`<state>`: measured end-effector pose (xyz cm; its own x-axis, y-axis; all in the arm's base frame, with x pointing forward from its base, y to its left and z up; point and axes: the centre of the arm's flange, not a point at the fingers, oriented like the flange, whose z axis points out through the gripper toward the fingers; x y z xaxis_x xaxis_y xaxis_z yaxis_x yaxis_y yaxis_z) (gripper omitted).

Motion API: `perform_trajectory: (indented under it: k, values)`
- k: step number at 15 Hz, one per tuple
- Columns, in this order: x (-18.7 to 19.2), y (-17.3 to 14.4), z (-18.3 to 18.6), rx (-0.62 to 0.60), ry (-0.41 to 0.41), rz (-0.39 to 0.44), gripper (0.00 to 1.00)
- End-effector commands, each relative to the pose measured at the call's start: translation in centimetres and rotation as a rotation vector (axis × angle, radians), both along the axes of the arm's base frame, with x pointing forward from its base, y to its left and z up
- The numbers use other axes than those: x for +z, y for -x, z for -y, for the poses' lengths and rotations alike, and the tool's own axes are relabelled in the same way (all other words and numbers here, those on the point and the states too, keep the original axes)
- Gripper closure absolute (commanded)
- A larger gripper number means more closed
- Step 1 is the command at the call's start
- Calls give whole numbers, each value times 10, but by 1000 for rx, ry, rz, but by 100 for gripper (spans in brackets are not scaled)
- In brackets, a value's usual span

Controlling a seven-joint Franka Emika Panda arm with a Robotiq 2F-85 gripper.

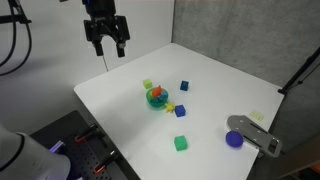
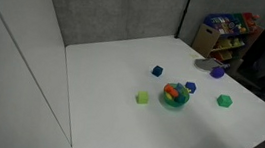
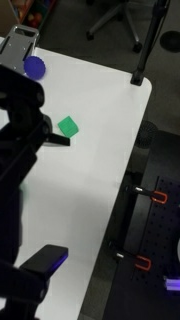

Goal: Remove the blue toy from the bowl

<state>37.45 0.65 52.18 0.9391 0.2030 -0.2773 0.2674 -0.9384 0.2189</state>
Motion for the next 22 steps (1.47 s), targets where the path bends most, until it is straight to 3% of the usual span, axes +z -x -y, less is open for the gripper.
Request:
perform_trajectory:
  k: [1,6,14,20,22]
  values:
    - [5,-49,4,21,-51,-10,0]
    - [-16,-103,5,81,-99,15,0]
    - [-92,-184,-18,136,-228,108,0]
    - [-129,-209,-30,81,-313,140,0]
    - [-135,-198,-30,84,-297,126,0]
